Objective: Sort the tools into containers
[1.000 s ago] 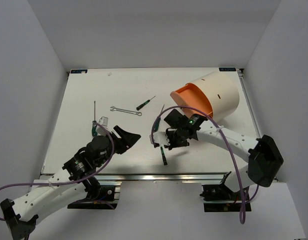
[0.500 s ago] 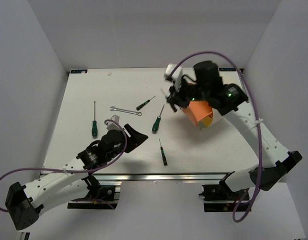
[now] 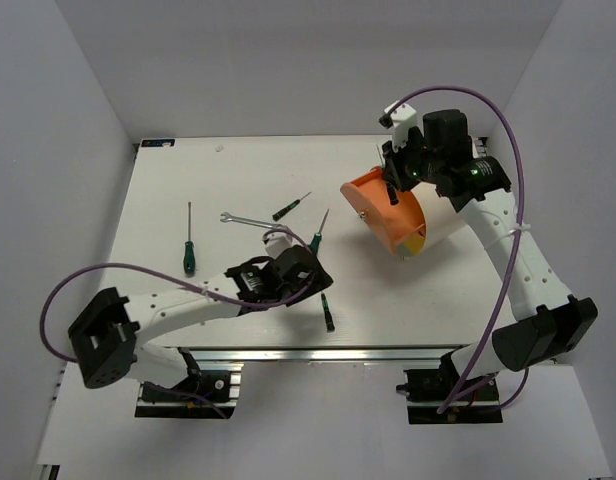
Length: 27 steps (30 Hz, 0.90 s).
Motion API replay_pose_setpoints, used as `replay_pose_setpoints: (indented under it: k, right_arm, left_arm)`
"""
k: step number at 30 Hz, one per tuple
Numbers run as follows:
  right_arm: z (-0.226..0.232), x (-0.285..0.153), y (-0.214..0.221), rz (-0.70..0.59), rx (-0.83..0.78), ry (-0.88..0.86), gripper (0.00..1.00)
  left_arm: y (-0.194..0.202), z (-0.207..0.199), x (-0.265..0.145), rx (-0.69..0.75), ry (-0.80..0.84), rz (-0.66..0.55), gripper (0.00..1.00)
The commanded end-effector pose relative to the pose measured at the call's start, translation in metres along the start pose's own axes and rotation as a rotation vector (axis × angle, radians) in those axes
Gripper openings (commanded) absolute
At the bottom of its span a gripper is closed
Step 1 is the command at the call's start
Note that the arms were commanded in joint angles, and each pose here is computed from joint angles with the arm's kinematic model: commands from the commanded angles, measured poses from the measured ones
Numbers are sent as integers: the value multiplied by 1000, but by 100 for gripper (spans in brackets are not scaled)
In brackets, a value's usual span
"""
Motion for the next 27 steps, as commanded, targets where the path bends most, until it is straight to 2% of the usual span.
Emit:
replay_pose_setpoints:
  k: [1, 5, 6, 7, 9, 12, 17, 20, 22, 24, 25, 27]
  right_arm:
    - [-9, 11, 12, 31, -10, 38, 0]
    - [-12, 19, 31, 76, -15, 33, 1]
    - [-11, 22, 33, 80, -14, 17, 7]
    - [-12, 22, 35, 86, -8, 9, 27]
    - [-12, 21, 34, 82, -2, -15, 45]
    - [-15, 11, 22, 40, -3, -5, 57]
    - [-26, -11, 4, -28, 22, 25, 63]
    - [-30, -25, -3, -70, 42, 40, 64]
    - [-34, -30, -1, -82, 63, 52, 64]
    - [-38, -37, -1, -100, 75, 65, 64]
    - [-39, -39, -2, -114, 77, 71, 65]
    - [-42, -47, -1, -133, 84, 83, 67]
  left_arm:
    - [5, 2, 8, 50, -108, -9, 78]
    - [17, 4, 30, 132, -195, 21, 78]
    - [19, 7, 34, 144, -216, 31, 78]
    - [22, 8, 37, 150, -230, 47, 77]
    - [29, 13, 49, 176, -291, 70, 74]
    - [35, 18, 62, 207, -371, 95, 69]
    - [45, 21, 79, 255, -428, 152, 63]
    - [52, 34, 84, 290, -545, 193, 59]
    - [59, 42, 90, 306, -585, 223, 46]
    - [62, 48, 91, 313, -621, 243, 27]
    - [62, 48, 91, 315, -627, 243, 12]
    - [59, 44, 89, 318, -618, 226, 6]
Point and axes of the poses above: each gripper's point midway between its finger pads, its own x axis out along the fingers, its own z axis along the line the jaws close on, y = z × x, the point moved 6 cm from there along -x, back along the fingers, and after that the axes turned 10 degrees about -x, right-handed, at the moved point
